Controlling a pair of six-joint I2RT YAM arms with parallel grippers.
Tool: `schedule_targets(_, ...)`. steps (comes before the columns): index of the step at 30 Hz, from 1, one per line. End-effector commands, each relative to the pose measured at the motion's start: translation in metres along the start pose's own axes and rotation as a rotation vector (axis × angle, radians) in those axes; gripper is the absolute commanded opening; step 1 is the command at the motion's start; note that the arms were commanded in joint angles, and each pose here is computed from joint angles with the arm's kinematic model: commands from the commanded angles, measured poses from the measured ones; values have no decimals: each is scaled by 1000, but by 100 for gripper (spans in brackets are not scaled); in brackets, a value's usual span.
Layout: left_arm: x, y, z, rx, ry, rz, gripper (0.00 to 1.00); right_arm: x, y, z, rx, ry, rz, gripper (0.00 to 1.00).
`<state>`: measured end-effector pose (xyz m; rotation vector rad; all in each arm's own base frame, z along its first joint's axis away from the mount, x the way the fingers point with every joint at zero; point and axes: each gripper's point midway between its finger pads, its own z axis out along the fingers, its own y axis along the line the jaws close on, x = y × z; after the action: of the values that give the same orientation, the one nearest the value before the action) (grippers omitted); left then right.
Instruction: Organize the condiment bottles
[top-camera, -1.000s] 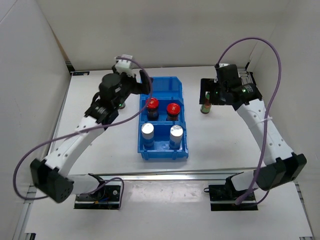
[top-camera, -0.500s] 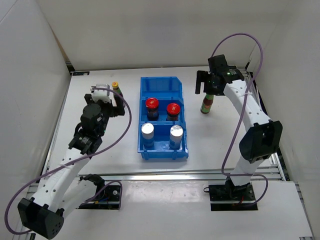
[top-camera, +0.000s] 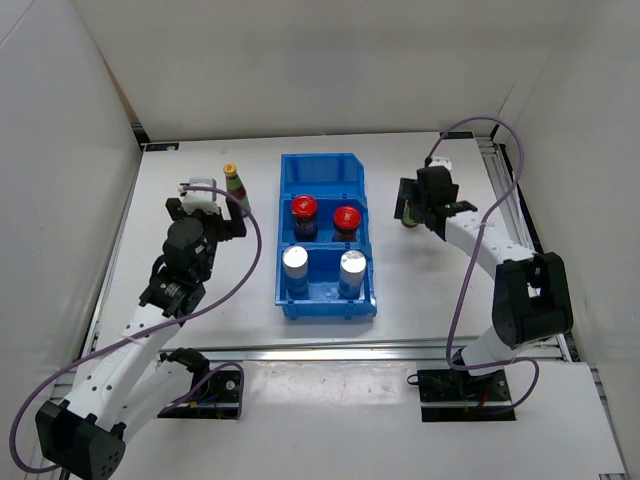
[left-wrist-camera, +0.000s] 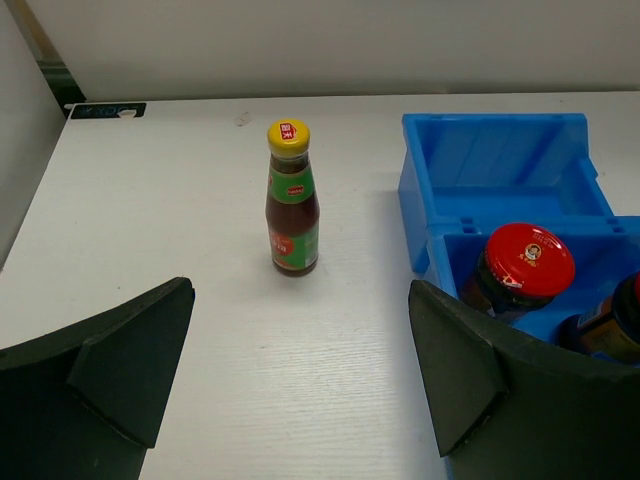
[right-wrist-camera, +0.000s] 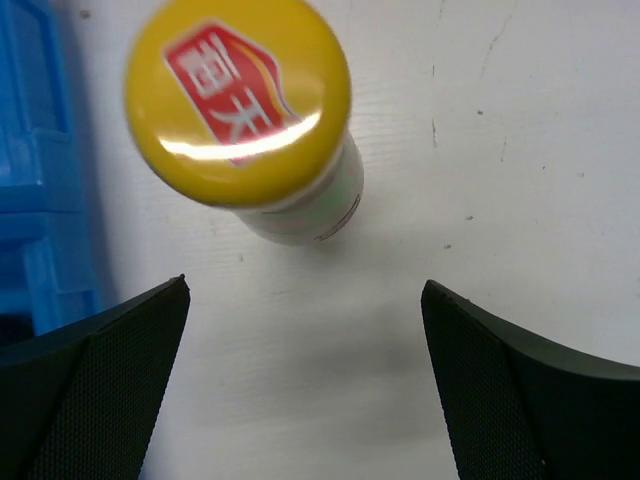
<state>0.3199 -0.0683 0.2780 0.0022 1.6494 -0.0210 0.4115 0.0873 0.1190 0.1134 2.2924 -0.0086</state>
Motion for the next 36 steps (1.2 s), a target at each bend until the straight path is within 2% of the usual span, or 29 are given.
schedule_targets(1,-3,0,1,-10,-12,-8,100,-72,1,-8,-18,-387,58,100)
schedule_targets(6,5,-1,5,-11,7,0,100,-66,-2,8,-9,-390,27,100)
schedule_targets(9,11,-5,9,8,26,7,100,-77,-2,8,-3,-430,17,100)
schedule_targets(15,15,-8,10,17,36,2,100,-87,3,15,-1,-423,15,100)
schedule_targets(17,15,-8,10,17,36,2,100,-88,2,18,10,-416,14,93)
schedule_targets(19,17,-10,12,27,45,5,100,-90,1,19,26,-406,13,77)
schedule_targets(20,17,-10,12,27,46,5,100,-89,1,22,28,-396,10,64)
schedule_targets(23,17,-10,12,27,46,5,100,-88,2,24,30,-378,16,49)
schedule_targets(24,20,-11,13,27,54,9,100,-86,2,25,30,-369,25,40)
schedule_targets(26,18,-11,14,27,46,5,100,-86,0,25,39,-371,27,31)
schedule_targets(30,18,-11,14,27,46,5,100,-103,-9,11,94,-386,50,4)
schedule_targets(31,18,-11,14,27,46,5,100,-105,-11,6,107,-384,51,1)
schedule_targets(36,17,-4,13,-14,35,-16,100,-140,-11,-20,105,-445,65,1)
